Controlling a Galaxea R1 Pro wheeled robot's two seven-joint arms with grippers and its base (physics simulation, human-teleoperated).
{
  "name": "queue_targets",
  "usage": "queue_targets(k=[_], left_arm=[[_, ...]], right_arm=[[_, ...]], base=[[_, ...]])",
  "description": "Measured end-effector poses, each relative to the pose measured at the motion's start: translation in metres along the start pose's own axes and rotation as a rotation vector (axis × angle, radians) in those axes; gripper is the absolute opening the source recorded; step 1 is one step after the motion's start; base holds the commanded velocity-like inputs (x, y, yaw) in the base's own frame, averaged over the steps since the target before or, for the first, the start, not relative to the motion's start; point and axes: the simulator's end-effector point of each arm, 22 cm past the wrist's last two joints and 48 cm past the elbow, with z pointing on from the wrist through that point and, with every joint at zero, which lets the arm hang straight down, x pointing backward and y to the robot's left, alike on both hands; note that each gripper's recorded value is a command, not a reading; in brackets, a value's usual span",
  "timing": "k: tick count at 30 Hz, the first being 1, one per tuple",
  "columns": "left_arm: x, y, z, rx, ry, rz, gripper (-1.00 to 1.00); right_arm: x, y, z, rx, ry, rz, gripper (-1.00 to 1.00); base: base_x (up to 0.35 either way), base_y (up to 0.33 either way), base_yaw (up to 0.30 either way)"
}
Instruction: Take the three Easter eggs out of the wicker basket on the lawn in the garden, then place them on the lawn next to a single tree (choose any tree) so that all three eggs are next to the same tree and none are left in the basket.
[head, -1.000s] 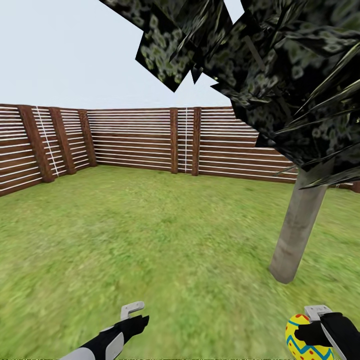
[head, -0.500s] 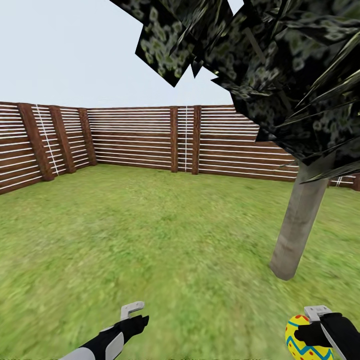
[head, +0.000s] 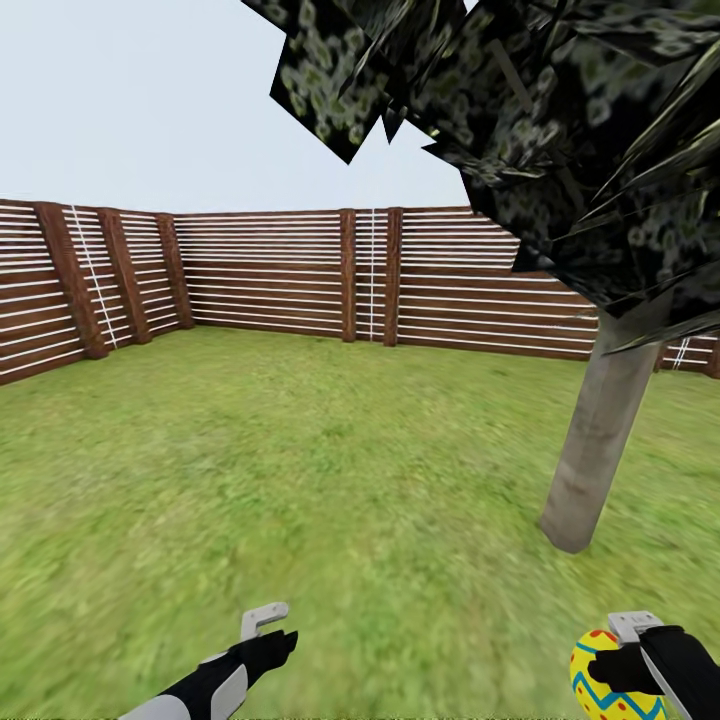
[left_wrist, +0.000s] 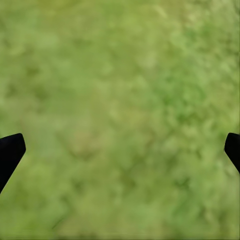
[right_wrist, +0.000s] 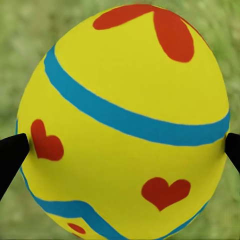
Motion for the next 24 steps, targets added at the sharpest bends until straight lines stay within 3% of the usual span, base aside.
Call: queue_targets(k=[24], left_arm=[[0.042,0.015,0.032,0.0,-0.001,0.0,1.0]], right_arm=[[0.032,0.01,0.044,-0.002,0.001,0.001,-1.0]], base=[[0.0,0.0,0.0]])
